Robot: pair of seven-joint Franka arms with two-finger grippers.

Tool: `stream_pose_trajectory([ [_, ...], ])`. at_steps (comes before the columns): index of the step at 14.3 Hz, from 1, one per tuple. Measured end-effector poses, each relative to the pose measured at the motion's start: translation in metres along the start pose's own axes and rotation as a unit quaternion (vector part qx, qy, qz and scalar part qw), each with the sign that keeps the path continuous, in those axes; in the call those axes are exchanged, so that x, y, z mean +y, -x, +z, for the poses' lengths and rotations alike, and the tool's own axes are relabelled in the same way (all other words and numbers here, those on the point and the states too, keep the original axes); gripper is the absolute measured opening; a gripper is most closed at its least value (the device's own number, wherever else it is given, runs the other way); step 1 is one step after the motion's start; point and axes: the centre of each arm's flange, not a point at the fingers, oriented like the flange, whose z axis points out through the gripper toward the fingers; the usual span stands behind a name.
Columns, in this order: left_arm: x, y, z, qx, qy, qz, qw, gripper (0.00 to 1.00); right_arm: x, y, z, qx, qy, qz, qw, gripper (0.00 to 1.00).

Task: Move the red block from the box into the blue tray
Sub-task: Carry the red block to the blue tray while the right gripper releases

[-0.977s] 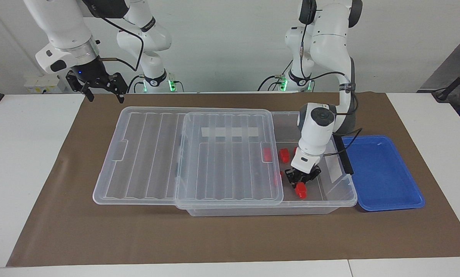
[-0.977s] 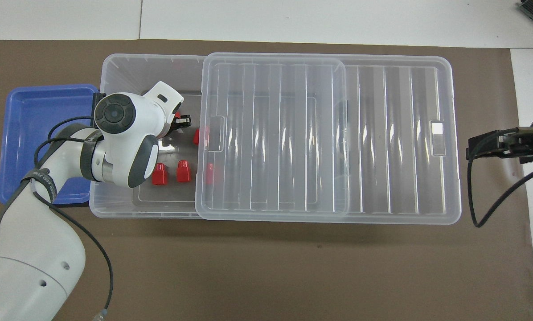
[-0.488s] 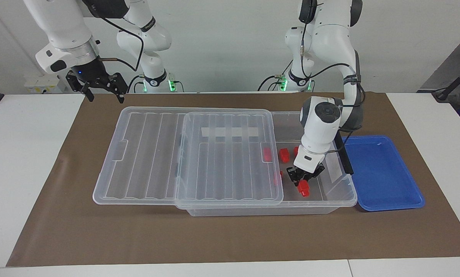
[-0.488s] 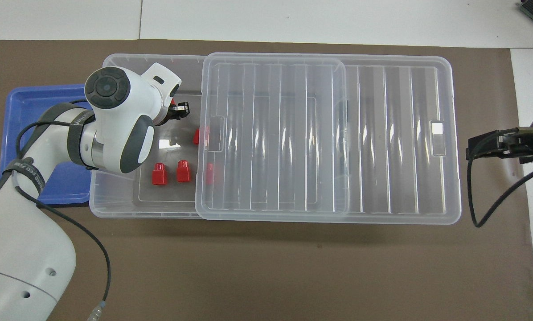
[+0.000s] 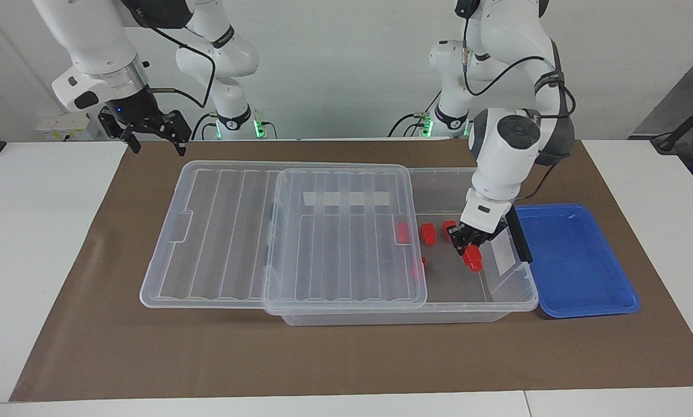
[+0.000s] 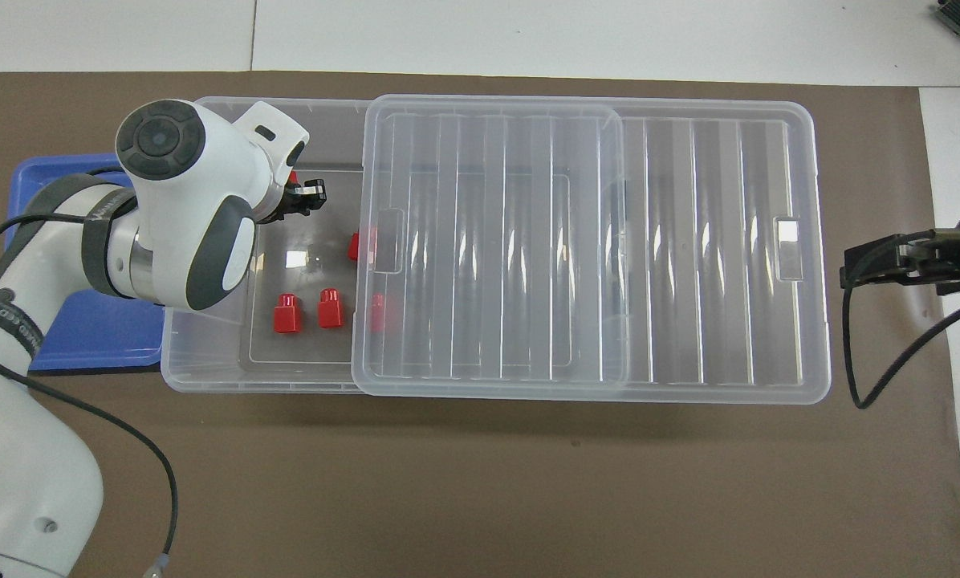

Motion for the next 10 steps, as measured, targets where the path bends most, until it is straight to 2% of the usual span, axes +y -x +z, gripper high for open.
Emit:
stream_pose_trajectory([
  [3, -0.009, 0.005, -0.047, -0.019, -0.008, -0.006, 1.0, 0.34, 0.0, -0.003, 0.001, 0.012, -0.001, 0.0, 1.0, 0.97],
  [4, -0.011, 0.006, -0.06, -0.024, -0.01, -0.007, 1.0, 0.34, 0.0, -0.005, 0.003, 0.016, -0.002, 0.001, 1.0, 0.89],
  [7, -0.024, 0.002, -0.087, -0.033, -0.015, -0.018, 0.999, 0.34, 0.014, -0.013, 0.016, 0.031, -0.004, 0.014, 0.999, 0.54],
  [10, -0.068, -0.014, -0.098, -0.033, -0.017, -0.025, 0.999, 0.34, 0.028, -0.019, 0.033, 0.044, -0.005, 0.027, 0.999, 0.22],
])
